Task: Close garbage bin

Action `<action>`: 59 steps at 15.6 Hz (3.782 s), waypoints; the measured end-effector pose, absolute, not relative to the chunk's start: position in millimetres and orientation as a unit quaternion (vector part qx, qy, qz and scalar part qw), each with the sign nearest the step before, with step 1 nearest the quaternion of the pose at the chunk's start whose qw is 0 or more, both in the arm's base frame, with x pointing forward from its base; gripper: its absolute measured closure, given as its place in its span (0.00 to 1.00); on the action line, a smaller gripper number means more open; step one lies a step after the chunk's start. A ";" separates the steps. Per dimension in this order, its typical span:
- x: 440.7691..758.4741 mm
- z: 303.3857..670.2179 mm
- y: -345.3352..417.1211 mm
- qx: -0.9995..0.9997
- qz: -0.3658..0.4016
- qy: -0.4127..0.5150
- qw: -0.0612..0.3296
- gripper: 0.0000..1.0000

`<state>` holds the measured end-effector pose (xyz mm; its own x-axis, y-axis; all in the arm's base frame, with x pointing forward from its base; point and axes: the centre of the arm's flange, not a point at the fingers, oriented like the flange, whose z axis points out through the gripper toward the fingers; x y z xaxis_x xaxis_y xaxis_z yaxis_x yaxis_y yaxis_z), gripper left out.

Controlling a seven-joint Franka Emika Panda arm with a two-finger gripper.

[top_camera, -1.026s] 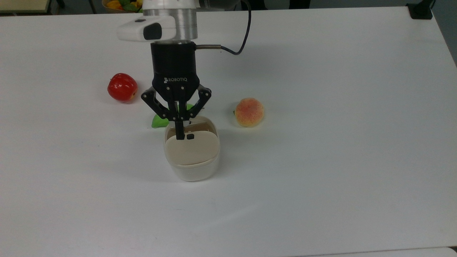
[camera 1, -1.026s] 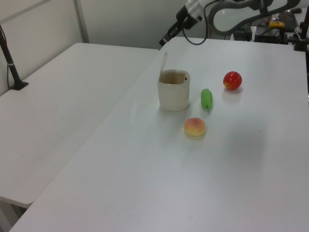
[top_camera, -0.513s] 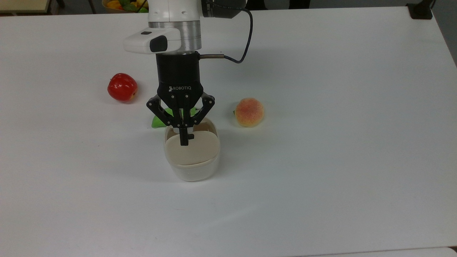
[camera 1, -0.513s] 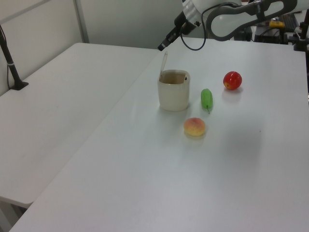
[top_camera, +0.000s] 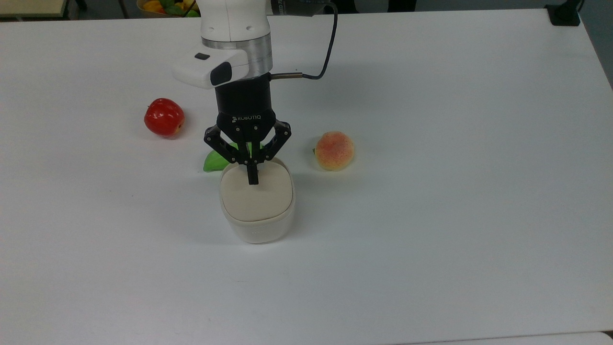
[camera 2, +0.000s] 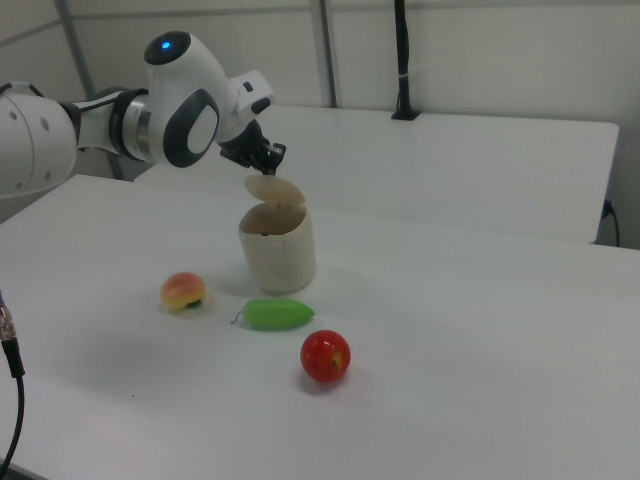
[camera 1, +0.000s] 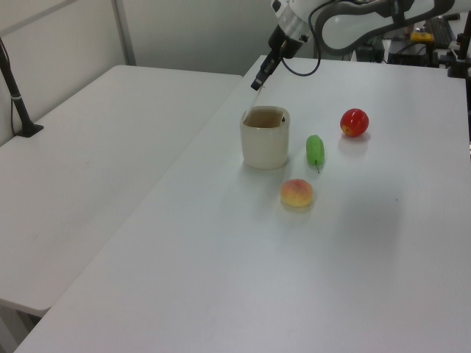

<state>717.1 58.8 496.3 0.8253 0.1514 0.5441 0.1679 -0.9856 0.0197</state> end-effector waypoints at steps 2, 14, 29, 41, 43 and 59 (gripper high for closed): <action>712.6 491.3 57.7 -0.965 -0.246 -0.089 0.012 0.99; 701.8 459.3 51.8 -0.983 -0.151 -0.106 -0.007 0.99; 704.0 440.3 51.0 -0.985 -0.137 -0.106 -0.007 0.99; 699.8 464.0 48.8 -0.984 -0.143 -0.104 -0.008 0.99; 690.4 483.2 47.9 -0.987 -0.126 -0.104 -0.008 0.99; 564.2 603.5 37.0 -0.998 0.015 -0.057 -0.032 0.99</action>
